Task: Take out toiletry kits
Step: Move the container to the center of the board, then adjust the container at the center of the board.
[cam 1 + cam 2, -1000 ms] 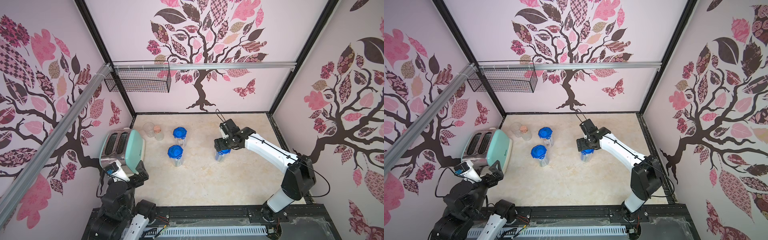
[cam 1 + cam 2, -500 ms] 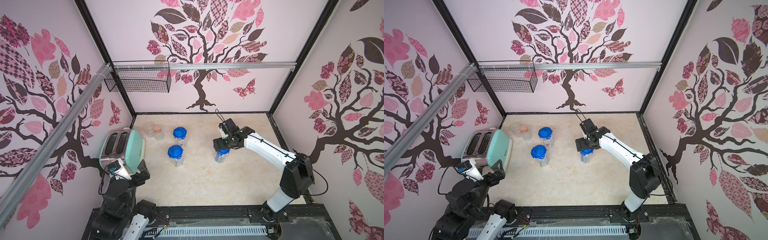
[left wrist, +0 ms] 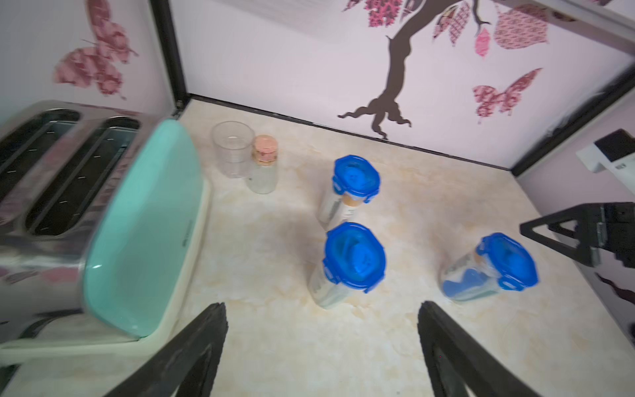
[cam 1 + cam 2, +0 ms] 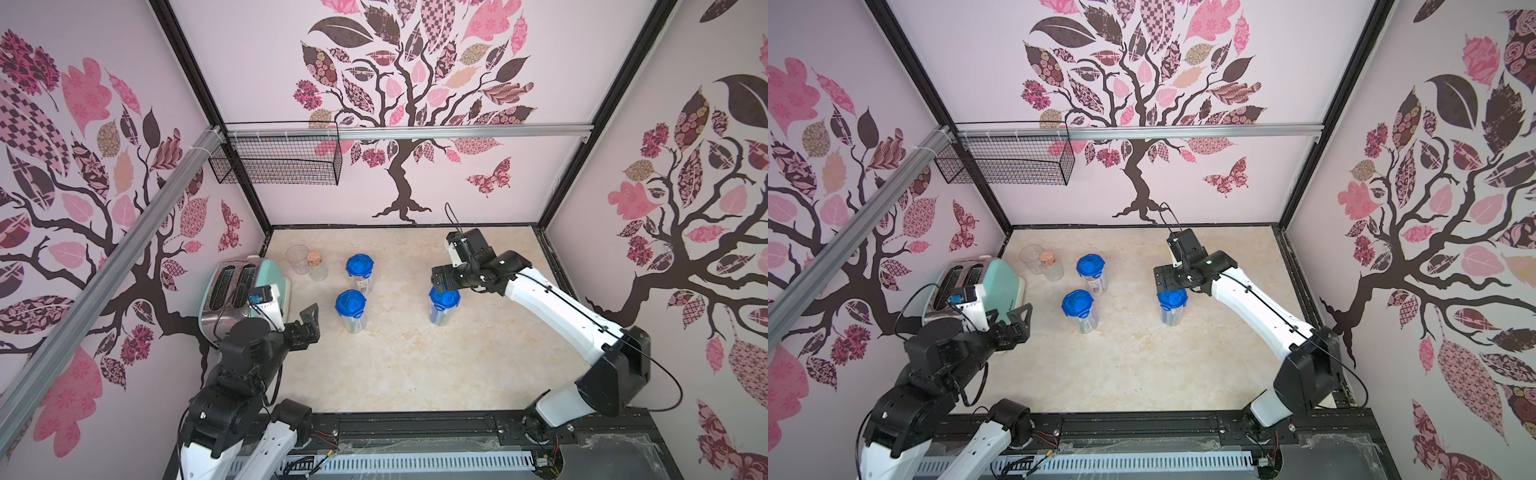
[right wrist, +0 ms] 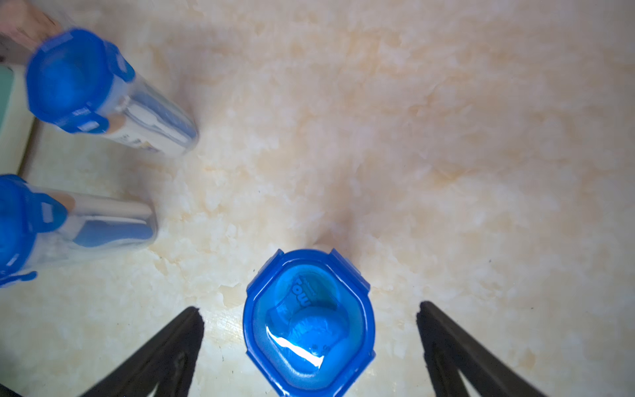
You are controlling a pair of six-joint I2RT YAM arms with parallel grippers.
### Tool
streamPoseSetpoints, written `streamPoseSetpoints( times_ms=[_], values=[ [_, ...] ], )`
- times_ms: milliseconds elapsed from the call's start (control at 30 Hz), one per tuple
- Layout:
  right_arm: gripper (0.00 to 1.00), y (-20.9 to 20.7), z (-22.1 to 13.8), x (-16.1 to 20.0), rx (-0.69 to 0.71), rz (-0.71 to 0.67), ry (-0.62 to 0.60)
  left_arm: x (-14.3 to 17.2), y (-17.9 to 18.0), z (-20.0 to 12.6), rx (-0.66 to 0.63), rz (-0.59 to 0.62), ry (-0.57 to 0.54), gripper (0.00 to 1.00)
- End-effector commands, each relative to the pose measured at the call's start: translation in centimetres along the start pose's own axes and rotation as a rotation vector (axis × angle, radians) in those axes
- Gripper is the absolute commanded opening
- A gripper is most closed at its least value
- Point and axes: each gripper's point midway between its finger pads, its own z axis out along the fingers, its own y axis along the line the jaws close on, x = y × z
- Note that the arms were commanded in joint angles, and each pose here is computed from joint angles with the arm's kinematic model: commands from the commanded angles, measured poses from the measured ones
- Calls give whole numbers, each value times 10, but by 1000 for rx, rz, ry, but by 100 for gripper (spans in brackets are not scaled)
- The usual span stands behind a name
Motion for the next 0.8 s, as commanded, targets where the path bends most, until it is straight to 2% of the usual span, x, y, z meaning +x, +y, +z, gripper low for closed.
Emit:
streamPoseSetpoints(
  times_ms=[0,67,200,467,767],
  values=[
    [100,-12,-42,-24,26,54,-169,-9,-56,16,263,-9,79,86],
    [100,-16,-57,-21,14,71,-226,-10,-80,28,363,-29,137,83],
    [100,-28,-71,13,-5,114,-264,-11,-124,56,521,-50,203,79],
    [96,-61,-37,88,73,180,-180,14,-175,124,582,-20,352,72],
    [91,-53,6,110,7,214,-109,52,-225,185,630,97,496,69]
  ],
)
